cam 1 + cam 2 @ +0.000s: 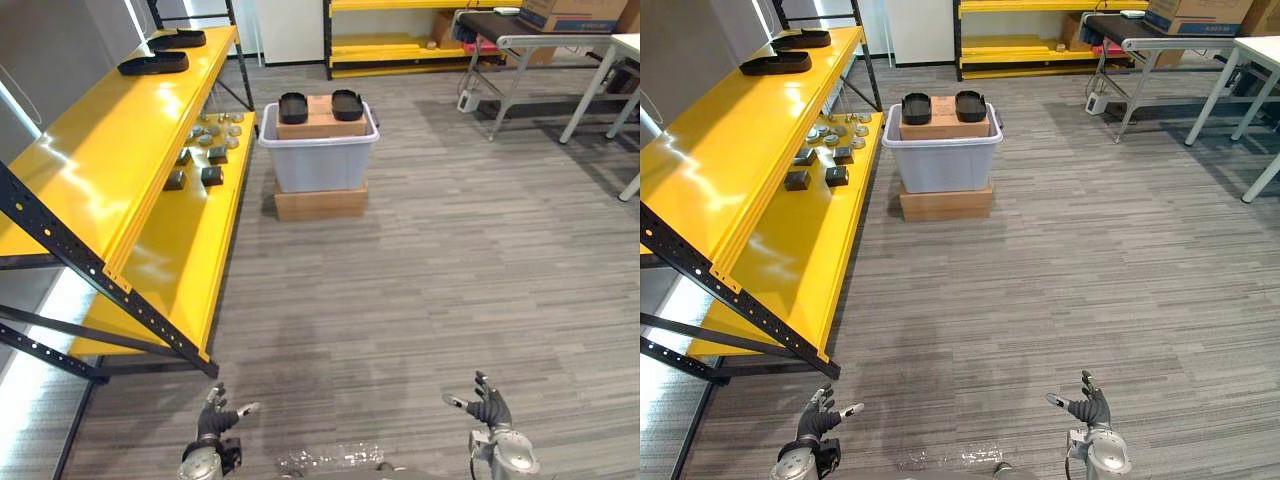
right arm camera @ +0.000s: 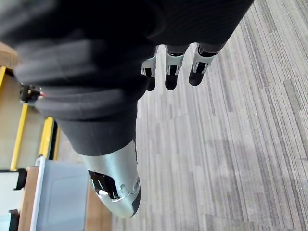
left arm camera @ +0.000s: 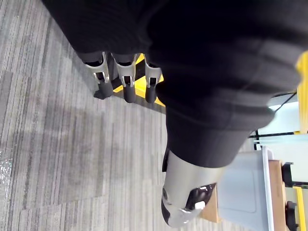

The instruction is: Walk over and take plastic housings, then place them on the shelf

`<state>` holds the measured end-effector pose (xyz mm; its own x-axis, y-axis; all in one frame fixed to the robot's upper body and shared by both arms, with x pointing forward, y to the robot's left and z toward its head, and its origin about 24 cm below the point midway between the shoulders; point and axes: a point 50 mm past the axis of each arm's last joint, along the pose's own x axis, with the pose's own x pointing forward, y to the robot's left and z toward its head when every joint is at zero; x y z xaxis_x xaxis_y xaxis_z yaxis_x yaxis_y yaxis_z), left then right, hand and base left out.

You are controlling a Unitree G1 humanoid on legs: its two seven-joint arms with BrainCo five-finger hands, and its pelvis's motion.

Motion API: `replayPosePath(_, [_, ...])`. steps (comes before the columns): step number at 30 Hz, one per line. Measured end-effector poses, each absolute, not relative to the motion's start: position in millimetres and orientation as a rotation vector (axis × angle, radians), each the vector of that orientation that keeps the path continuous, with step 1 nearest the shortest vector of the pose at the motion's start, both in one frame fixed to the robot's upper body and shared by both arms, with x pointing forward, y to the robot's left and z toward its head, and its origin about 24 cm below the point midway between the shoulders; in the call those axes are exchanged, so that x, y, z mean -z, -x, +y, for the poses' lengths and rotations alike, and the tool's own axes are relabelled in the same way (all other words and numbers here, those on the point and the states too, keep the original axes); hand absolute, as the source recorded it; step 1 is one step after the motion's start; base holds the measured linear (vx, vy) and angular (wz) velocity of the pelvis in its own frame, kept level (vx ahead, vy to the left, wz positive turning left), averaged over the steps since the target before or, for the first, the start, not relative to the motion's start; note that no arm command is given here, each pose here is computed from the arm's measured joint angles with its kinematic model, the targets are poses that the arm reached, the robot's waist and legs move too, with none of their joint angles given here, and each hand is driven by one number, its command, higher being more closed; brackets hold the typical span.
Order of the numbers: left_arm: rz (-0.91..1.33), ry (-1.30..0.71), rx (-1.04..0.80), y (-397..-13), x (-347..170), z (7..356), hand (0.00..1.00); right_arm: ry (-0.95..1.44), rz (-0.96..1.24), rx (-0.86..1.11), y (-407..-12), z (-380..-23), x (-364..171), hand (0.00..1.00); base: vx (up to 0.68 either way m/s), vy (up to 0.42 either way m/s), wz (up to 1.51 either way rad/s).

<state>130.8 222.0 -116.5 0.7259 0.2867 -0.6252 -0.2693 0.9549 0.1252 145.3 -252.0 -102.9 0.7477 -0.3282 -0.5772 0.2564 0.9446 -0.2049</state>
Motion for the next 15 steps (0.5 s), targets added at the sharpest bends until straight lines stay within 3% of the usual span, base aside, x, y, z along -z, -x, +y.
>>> replayPosePath(7, [0.664,-0.005,-0.316,-135,112,221,0.0,0.117,0.635,0.334,-152,-252,100,0.0,0.06,0.016,-0.08])
replayPosePath(15, [0.633,-0.021,-0.297,-141,107,218,0.0,0.131,0.637,0.333,-153,-256,99,0.0,0.24,0.125,-0.1])
